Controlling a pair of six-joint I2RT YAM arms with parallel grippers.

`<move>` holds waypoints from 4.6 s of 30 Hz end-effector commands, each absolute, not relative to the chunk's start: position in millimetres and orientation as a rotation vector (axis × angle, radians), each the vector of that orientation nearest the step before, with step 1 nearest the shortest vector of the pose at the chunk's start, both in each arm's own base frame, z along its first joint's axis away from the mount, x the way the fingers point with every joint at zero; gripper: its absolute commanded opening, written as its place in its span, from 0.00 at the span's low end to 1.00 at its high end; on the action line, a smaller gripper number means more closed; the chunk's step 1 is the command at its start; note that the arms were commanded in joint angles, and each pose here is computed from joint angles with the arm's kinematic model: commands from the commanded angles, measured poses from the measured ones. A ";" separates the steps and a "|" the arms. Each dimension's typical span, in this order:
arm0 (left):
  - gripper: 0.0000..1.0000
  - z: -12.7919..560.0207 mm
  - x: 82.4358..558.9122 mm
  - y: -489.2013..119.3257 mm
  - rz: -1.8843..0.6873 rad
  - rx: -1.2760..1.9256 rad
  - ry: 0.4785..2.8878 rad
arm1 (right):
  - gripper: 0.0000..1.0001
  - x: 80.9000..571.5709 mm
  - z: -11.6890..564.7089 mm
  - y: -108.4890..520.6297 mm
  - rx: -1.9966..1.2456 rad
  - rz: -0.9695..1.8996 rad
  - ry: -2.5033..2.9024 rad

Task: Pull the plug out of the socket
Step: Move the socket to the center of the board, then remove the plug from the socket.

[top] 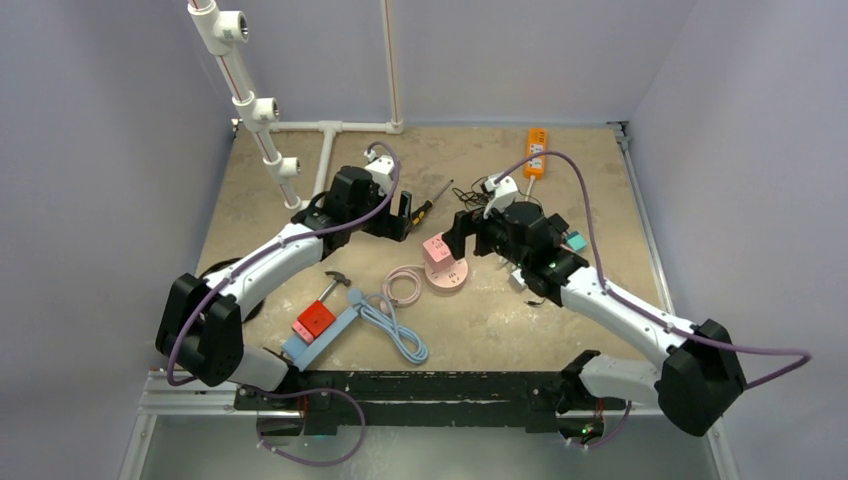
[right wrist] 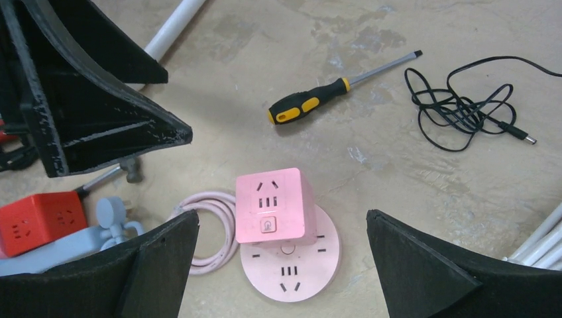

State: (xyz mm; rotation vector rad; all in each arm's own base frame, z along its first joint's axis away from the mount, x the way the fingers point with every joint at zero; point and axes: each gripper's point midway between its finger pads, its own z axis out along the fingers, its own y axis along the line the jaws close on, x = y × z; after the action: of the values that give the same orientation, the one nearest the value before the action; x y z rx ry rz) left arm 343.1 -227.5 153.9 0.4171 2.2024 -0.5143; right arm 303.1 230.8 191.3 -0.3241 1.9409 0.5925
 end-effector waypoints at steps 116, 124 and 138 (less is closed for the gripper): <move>0.53 88.6 283.7 -335.3 -1.219 0.480 2.328 | 0.00 355.7 173.5 258.3 0.024 0.713 1.824; 0.54 84.8 286.6 -334.5 -1.257 0.442 2.334 | 0.00 351.4 174.1 261.0 0.034 0.745 1.808; 0.18 85.7 293.2 -330.9 -1.305 0.389 2.327 | 0.00 346.9 172.0 262.1 0.036 0.745 1.805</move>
State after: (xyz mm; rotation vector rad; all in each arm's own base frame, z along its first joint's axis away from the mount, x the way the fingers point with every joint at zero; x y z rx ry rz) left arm 290.3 -324.8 75.7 0.3455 2.3966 -1.2633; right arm 336.1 248.6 113.8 -0.0135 1.9990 0.6290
